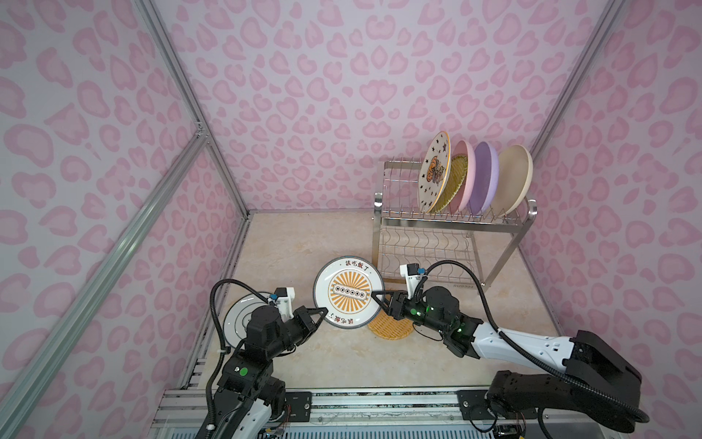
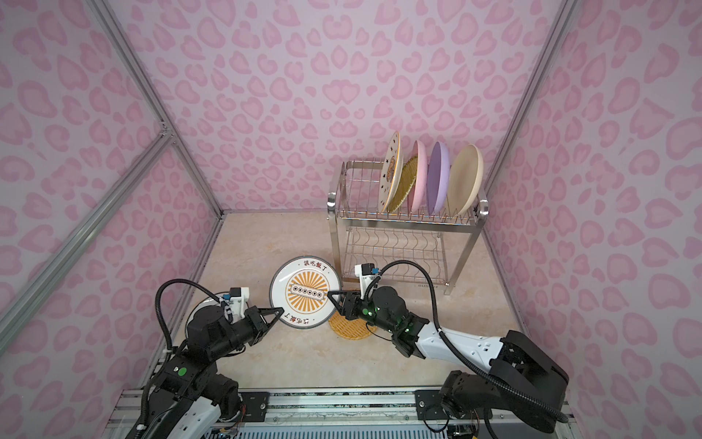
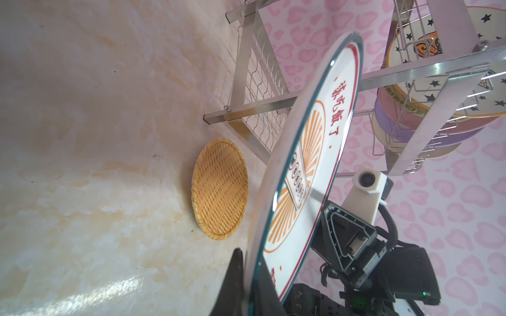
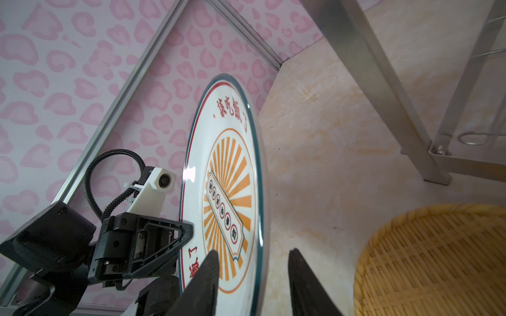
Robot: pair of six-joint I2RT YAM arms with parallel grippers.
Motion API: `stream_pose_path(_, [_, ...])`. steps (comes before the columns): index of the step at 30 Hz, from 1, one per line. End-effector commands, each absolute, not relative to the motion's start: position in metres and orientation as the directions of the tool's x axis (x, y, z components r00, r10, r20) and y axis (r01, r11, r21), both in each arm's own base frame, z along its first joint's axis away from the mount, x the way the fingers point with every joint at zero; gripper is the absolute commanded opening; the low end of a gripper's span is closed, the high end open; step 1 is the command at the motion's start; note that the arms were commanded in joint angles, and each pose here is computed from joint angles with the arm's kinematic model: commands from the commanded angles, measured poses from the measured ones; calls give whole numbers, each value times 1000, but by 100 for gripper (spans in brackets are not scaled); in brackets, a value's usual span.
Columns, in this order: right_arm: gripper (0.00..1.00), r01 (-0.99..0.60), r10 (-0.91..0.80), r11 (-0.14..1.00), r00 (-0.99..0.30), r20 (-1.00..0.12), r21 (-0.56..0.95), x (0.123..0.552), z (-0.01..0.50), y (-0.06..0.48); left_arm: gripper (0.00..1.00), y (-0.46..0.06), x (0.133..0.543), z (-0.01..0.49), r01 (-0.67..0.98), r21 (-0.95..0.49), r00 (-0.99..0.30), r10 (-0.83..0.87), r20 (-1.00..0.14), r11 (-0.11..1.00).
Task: Load plates into a dish rack
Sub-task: Place the plate on the dish rack.
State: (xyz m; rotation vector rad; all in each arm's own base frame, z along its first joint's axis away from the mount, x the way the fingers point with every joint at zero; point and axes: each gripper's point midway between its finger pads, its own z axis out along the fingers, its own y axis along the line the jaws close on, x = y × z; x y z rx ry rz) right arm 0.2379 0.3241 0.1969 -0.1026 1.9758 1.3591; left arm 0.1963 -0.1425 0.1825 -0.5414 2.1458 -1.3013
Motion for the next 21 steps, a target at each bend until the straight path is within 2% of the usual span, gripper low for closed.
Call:
stream_pose_path(1, [36, -443, 364, 403, -725, -585, 801, 239, 205, 325, 4, -148, 202, 203, 34, -915, -745, -600, -292, 403])
stream_pose_path(7, [19, -438, 383, 389, -723, -574, 811, 238, 207, 327, 4, -149, 204, 203, 40, -917, -746, -599, -293, 398])
stream_pose_path(10, [2, -435, 392, 393, -718, -575, 810, 237, 207, 326, 4, -149, 205, 202, 39, -916, -746, -598, -293, 400])
stream_pose_path(17, [0, -428, 422, 426, -685, -594, 797, 239, 214, 319, 4, -150, 207, 200, 43, -909, -746, -592, -305, 415])
stream_pose_path(21, [0, -423, 422, 520, -628, -653, 742, 241, 222, 312, 4, -149, 208, 206, 62, -898, -741, -583, -334, 435])
